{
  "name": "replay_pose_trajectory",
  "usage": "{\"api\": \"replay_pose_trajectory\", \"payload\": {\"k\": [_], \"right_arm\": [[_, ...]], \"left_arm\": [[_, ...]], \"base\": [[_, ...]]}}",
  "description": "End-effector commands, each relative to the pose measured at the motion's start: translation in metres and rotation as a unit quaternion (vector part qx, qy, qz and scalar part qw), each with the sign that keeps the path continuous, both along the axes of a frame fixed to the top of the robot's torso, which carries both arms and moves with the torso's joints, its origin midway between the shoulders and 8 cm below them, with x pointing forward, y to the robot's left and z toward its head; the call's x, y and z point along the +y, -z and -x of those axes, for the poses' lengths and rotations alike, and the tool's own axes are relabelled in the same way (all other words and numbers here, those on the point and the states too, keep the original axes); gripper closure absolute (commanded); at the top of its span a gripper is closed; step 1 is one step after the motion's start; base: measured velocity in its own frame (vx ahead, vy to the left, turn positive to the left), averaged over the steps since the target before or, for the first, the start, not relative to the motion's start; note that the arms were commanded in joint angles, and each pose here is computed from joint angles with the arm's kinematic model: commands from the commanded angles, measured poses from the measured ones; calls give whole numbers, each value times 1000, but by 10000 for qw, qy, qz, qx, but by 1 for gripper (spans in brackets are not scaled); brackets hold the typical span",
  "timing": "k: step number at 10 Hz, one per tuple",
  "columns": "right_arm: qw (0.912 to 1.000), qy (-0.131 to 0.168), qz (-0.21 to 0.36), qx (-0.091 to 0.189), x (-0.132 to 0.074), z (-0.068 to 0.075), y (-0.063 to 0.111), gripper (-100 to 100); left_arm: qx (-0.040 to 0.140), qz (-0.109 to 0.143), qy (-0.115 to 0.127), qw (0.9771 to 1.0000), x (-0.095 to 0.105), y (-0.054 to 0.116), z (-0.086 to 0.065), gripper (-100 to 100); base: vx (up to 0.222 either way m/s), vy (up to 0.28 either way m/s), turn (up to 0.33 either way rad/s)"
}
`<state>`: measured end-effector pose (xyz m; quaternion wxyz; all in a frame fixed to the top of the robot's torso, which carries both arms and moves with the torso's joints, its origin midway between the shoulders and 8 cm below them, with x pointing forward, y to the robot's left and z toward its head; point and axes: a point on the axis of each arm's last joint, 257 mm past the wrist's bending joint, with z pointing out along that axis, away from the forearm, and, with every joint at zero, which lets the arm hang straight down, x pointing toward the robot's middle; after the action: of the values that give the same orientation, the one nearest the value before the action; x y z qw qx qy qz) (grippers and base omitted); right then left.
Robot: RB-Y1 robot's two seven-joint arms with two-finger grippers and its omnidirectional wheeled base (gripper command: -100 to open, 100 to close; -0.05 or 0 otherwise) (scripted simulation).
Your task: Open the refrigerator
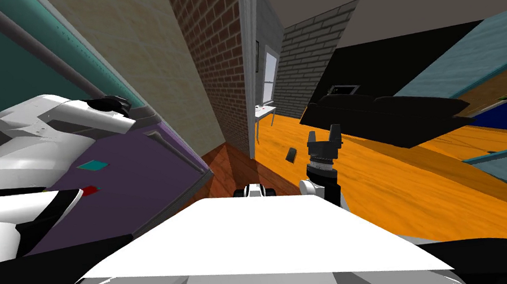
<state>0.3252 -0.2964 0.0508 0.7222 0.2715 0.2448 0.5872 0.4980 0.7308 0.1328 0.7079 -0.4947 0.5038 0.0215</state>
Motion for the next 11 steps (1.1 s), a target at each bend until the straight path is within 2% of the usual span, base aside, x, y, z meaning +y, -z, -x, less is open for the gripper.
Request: {"api": "replay_pose_trajectory", "payload": {"k": [1,3,5,6,9,10,11], "right_arm": [[10000,0,0,0,0,0,0,0],[10000,-1,0,-1,0,0,0,0],[10000,-1,-1,-1,0,0,0,0],[10000,-1,-1,0,0,0,0,0],[10000,0,0,0,0,0,0,0],[10000,0,0,0,0,0,0,0],[10000,0,0,1,0,0,0,0]], "left_arm": [[-10,-5,285,9996,-22,-1,-13,100],[-14,-11,638,9980,-48,-3,-26,100],[-7,-10,992,9951,-76,-4,-39,100],[-7,-10,992,9951,-76,-4,-39,100],[22,5,1521,9884,-119,-3,-54,100],[22,5,1521,9884,-119,-3,-54,100],[65,42,1525,9883,-120,6,-55,100]], "base": [[-342,-19,-47],[-442,-38,-48],[-438,-71,-38],[-307,-83,-12],[-342,-49,-7],[-283,-79,-21],[-109,-43,-33]]}}
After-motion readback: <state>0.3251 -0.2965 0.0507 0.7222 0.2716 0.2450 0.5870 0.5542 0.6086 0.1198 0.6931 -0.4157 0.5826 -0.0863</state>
